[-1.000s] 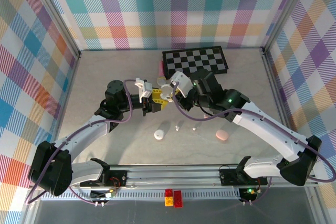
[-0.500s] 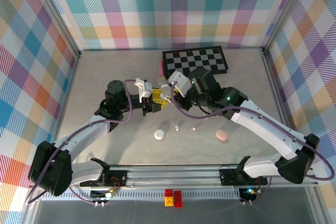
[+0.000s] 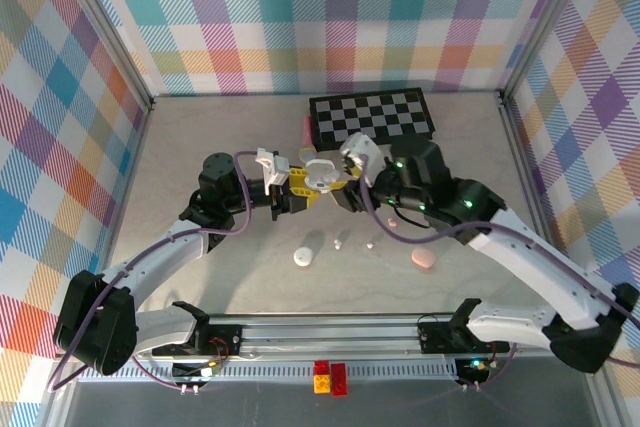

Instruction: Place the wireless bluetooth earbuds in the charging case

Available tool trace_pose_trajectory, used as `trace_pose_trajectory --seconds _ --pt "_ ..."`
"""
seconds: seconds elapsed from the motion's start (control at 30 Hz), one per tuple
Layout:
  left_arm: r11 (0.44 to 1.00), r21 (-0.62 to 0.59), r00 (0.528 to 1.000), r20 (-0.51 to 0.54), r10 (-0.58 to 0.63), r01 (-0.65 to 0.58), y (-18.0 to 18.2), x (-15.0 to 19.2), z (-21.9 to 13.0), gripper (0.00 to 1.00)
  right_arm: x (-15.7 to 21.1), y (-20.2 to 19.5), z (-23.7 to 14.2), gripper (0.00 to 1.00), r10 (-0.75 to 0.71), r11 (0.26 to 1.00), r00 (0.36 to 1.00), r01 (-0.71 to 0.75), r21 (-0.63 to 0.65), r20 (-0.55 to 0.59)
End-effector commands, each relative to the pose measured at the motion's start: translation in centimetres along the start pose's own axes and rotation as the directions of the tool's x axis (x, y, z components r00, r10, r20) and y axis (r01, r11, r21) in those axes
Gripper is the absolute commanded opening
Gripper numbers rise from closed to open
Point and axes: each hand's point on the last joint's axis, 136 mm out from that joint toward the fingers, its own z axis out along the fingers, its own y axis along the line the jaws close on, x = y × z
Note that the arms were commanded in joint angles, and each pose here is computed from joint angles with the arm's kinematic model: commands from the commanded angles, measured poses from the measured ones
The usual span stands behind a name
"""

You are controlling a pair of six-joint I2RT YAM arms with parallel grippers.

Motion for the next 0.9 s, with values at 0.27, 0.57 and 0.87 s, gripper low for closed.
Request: trace_pose_trajectory --seconds 0.27,0.57,0.87 --pt "0.999 -0.038 0.993 0.113 0.040 -0.036 1.3 -2.8 -1.5 0.33 9.3 -6.3 -0.8 0.57 0.460 0.867 0.888 -0.445 0.224 -0.020" --pt "0.996 -0.082 0.985 0.169 0.039 -0.025 2.6 -4.0 -2.8 0.33 18.4 -3.8 6.6 0.60 0.748 0.660 0.592 -0.713 0.238 -0.300" --pt "0.995 -0.092 0.982 0.184 0.047 -0.030 2.5 -4.6 -3.3 0.33 22.7 -1.4 12.5 0.58 0.795 0.553 0.414 -0.795 0.249 -0.444"
